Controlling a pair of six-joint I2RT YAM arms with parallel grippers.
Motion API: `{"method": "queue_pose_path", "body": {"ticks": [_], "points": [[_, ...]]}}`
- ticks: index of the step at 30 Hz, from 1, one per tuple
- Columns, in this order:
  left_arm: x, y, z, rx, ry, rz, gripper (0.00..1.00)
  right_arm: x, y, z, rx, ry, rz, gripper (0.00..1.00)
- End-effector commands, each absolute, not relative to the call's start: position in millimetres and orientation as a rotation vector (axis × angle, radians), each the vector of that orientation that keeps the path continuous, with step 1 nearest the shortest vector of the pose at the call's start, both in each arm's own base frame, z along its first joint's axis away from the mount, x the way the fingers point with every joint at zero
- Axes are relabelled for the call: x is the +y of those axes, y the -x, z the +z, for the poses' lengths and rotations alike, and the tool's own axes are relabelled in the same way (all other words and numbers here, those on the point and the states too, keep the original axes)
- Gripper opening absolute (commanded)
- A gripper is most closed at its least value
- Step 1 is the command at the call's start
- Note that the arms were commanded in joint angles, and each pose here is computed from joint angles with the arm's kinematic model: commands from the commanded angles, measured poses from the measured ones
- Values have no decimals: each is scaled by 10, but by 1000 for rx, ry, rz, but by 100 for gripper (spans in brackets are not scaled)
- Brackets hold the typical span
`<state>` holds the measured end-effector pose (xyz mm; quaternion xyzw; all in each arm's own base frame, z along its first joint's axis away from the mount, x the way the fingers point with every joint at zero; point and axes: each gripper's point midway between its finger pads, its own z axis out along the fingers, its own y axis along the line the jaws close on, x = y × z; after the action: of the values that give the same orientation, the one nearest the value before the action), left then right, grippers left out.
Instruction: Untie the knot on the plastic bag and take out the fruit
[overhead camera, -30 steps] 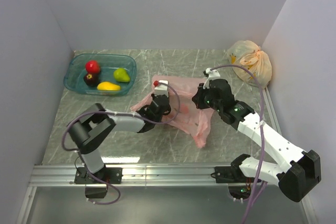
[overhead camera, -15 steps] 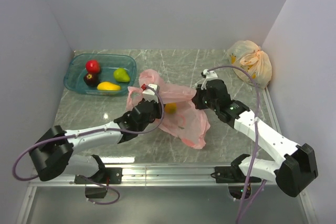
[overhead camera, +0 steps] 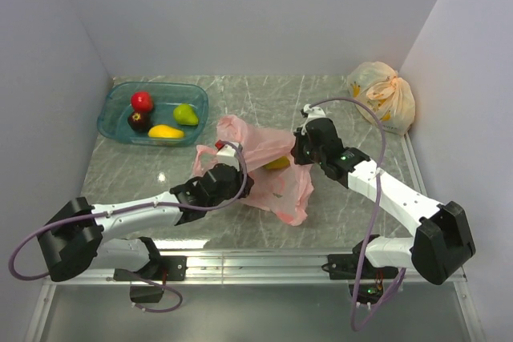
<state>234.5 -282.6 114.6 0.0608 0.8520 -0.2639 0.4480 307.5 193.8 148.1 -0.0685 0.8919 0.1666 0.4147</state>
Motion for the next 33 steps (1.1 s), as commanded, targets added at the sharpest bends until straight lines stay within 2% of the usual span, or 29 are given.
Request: {"method": "queue_pose_path", "body": {"ticks": [1, 2, 3, 4, 7, 11, 13, 18, 21, 25, 29, 30, 33], "points": [[-2945, -2339, 1303, 2072, -102, -735, 42, 1796, -3186, 1461, 2220, 138, 326, 0], [-2962, -2341, 1351, 2057, -104, -748, 60, 1810, -3191, 1467, 2224, 139, 331, 0], [-2992, -2353, 1476, 2021, -103, -776, 67, 1816, -3187, 1476, 2227, 136, 336, 0], [-3016, -2342, 1551, 1995, -132, -782, 80, 1827, -3197, 1519, 2220, 139, 342, 0], [-3055, -2277, 1817, 1901, -257, -799, 91, 1852, -3220, 1649, 2207, 147, 349, 0], [-2967, -2257, 2062, 1851, -370, -734, 98, 1877, -3193, 1722, 2252, 206, 339, 0], [-2752, -2346, 1816, 1978, -290, -575, 99, 1894, -3226, 1864, 2244, 213, 341, 0], [-2761, -2321, 1204, 2224, -292, -454, 99, 2033, -3197, 2308, 2140, 259, 460, 0], [-2753, -2309, 917, 2335, -257, -372, 99, 2174, -3168, 2662, 2074, 303, 563, 0], [-2706, -2373, 758, 2404, -212, -234, 99, 2252, -3100, 2822, 2047, 340, 627, 0], [-2885, -2282, 896, 2323, -335, -378, 99, 2121, -3242, 2660, 2090, 261, 522, 0], [-3003, -2255, 1119, 2250, -354, -497, 99, 2097, -3270, 2584, 2108, 249, 498, 0], [-2962, -2140, 1374, 2129, -419, -610, 99, 2084, -3315, 2345, 2154, 255, 460, 0]]}}
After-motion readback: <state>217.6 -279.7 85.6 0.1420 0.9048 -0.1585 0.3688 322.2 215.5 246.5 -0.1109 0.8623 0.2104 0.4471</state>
